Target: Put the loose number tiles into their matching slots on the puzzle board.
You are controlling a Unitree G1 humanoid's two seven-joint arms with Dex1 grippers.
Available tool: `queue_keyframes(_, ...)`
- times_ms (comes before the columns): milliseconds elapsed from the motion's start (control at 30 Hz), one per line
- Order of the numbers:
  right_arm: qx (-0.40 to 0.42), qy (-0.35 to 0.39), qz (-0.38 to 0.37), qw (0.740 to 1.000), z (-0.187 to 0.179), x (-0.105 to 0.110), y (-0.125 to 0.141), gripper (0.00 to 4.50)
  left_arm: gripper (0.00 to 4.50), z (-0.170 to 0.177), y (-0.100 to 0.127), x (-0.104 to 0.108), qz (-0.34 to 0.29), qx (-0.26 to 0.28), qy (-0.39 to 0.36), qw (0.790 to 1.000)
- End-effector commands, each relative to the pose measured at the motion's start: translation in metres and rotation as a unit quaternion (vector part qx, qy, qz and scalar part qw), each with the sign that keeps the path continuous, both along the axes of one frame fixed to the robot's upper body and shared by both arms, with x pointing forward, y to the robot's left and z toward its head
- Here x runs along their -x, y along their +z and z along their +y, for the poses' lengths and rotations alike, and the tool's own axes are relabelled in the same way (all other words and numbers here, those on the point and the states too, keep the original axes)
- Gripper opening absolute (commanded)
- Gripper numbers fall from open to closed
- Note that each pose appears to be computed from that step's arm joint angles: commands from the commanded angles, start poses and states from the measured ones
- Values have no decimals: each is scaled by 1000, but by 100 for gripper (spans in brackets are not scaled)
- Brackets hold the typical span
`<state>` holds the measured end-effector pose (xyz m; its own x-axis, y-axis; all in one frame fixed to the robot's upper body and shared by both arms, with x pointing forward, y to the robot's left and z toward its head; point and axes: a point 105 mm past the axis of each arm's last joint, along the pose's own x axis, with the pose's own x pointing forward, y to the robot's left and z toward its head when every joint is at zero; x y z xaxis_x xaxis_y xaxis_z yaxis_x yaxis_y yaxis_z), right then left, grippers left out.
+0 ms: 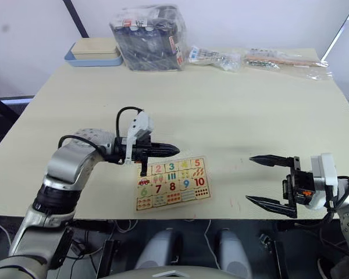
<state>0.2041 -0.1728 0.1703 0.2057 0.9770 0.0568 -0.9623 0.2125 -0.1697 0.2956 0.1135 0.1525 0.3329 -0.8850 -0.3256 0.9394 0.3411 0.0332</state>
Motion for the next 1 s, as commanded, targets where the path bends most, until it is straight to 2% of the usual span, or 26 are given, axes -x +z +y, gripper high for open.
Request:
queue_keyframes(33,-13,11,-14,1000,9,4,9,450,6,10,14,5,-47,56,36,997)
queue_keyframes(300,-19,-12,-10,1000,13,-2,4,450,6,60,-1,19,-43,95,153,983)
queue_keyframes(400,-29,-63,-1,998,-3,-13,5,450,77,104,-9,31,-47,131,243,960)
queue_keyframes(433,-25,-69,2,997,-8,-13,3,450,147,113,-13,37,-46,134,257,956)
queue_keyframes(667,11,-98,25,995,-36,-4,-13,450,441,130,-30,65,-38,118,306,944)
queue_keyframes(1000,45,-147,44,987,-67,-1,-28,450,441,168,-53,109,-10,93,373,923)
